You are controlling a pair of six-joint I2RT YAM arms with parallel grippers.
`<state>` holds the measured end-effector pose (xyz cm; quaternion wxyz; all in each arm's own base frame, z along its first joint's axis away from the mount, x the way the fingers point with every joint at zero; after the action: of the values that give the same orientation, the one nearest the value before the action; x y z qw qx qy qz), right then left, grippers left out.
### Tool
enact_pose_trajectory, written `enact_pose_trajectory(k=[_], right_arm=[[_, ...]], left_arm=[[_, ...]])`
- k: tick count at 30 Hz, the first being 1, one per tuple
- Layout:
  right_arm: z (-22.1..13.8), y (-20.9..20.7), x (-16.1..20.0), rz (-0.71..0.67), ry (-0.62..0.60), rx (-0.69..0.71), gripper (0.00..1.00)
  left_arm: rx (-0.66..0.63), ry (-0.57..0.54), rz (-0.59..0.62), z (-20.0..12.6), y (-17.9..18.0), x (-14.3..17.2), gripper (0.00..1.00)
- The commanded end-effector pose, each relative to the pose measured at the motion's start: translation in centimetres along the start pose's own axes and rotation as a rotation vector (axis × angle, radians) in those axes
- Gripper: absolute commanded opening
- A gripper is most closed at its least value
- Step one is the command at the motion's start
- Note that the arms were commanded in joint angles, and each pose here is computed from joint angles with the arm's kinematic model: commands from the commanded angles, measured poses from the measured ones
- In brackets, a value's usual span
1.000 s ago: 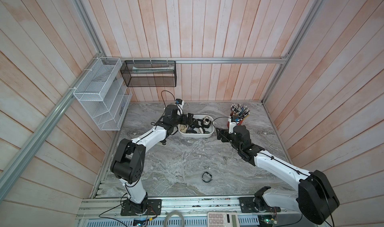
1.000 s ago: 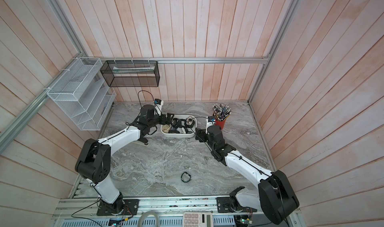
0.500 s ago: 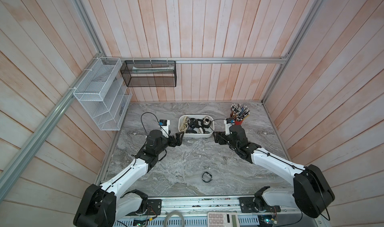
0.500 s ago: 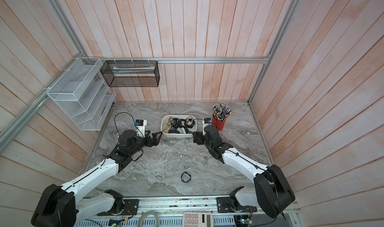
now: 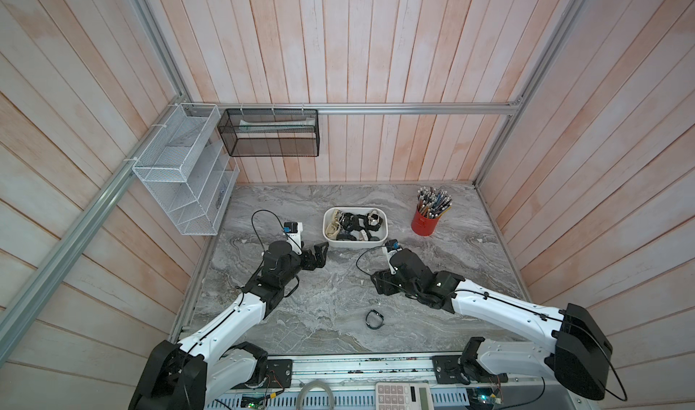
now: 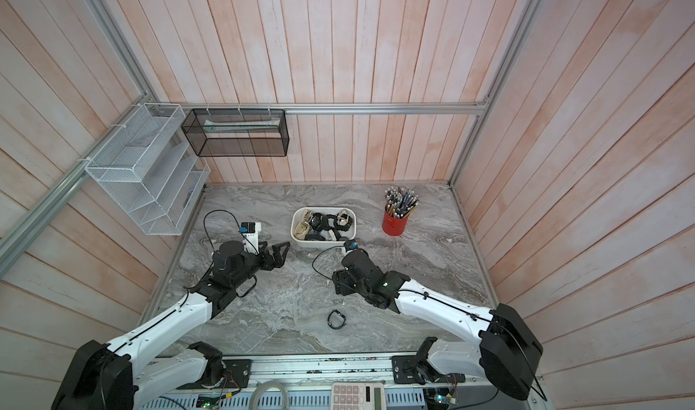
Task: Put the watch into the storage box
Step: Pick up the watch at the center of the board.
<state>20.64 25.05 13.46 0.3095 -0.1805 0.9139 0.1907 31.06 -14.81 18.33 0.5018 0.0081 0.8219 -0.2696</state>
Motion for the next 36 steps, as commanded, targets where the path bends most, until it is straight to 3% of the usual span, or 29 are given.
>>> enact_pose_trajectory(k=[1, 13, 23, 36], right_arm=[[-0.9, 1.3, 2.1, 0.046, 0.078, 0.002, 0.7], [-1.7, 5.4, 6.7, -0.01, 0.202, -0.041, 0.53], [0.3, 7.4, 8.9, -0.04, 0.304, -0.077, 0.41], [2.8, 6.3, 10.6, -0.082, 0.37, 0.02, 0.38]], left_arm=[[-0.038, -0.04, 0.001, -0.8, 0.6, -0.6, 1.0], [-0.094, -0.057, 0.004, -1.4, 1.7, -0.2, 1.0], [-0.103, -0.059, 0.0, -1.8, 2.0, -0.1, 1.0], [-0.118, -0.067, 0.0, -2.2, 2.3, -0.3, 1.0]])
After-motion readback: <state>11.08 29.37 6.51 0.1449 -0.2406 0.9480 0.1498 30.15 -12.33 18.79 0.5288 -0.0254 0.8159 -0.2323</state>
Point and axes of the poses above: each gripper's point midway between its finger pads, its own z axis out along the fingers, its own y axis along the line the jaws close on, x = y × z, the point moved 2 cm from there along -z, back along the fingers, and after that the axes turned 4 degrees about -z, right-handed, at the moved point
